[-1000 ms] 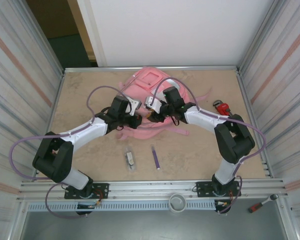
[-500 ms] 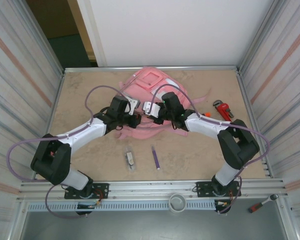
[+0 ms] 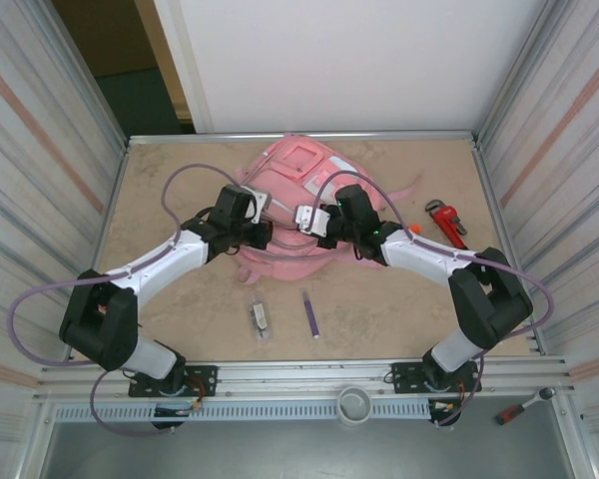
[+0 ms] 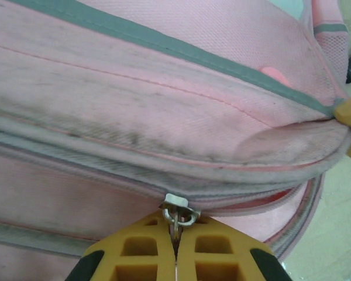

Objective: Pack the student bag

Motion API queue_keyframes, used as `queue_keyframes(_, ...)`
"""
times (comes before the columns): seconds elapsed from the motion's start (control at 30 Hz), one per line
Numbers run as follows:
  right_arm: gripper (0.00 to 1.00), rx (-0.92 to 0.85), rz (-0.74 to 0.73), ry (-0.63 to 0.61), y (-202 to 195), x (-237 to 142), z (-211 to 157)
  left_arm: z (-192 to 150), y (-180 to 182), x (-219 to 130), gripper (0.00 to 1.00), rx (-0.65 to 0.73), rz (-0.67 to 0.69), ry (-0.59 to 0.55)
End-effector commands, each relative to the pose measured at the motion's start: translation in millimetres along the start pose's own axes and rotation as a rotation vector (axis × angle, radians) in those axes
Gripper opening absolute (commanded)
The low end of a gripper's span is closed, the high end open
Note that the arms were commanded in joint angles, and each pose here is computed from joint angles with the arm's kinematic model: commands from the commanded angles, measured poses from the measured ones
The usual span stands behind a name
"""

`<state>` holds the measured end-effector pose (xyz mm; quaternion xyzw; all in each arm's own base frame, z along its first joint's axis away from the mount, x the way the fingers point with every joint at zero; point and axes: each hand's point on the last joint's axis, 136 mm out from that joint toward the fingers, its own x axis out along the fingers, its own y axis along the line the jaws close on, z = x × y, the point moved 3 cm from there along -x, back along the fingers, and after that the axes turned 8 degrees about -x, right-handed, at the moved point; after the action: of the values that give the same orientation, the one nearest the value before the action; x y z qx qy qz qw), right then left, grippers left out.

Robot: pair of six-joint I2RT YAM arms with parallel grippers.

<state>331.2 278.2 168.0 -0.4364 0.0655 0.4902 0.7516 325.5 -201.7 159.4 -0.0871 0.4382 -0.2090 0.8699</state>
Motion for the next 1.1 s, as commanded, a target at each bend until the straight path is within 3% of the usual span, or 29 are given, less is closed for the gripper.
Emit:
queue_keyframes(0.0, 0.00, 0.023, -0.061, 0.230, -15.3, -18.3, -58.2, 13.1, 35.5, -17.2, 0.00, -0.061, 0.160, -0.018)
queue_keyframes(0.07, 0.00, 0.027, -0.074, 0.257, -19.2, -21.0, -66.3, 15.0, 32.2, -16.1, 0.00, -0.055, 0.139, -0.006)
queue_keyframes(0.2, 0.02, 0.046, -0.113, 0.271, -28.1, -21.8, -67.6, 11.1, -6.6, -16.4, 0.00, -0.035, -0.076, 0.027)
queue_keyframes(0.33, 0.29, 0.121, -0.074, 0.183, -20.8, -14.1, -39.1, 3.3, -36.0, -22.2, 0.00, -0.008, -0.196, 0.037)
queue_keyframes(0.47, 0.43, 0.159, -0.006, 0.143, -3.3, -12.9, -19.1, 2.4, -46.1, -26.5, 0.00, -0.016, -0.275, 0.028)
queue_keyframes(0.6, 0.46, 0.204, 0.021, 0.126, 2.4, -19.7, -12.2, 0.6, -46.0, -28.1, 0.00, -0.010, -0.274, 0.027)
queue_keyframes(0.77, 0.47, 0.215, 0.036, 0.019, 1.9, -14.8, 11.2, -6.8, -39.7, -19.3, 0.00, 0.018, -0.193, 0.049)
queue_keyframes(1.07, 0.40, 0.207, 0.076, -0.026, -0.6, 12.9, 20.4, -14.5, -33.2, -9.9, 0.00, 0.015, -0.159, 0.061)
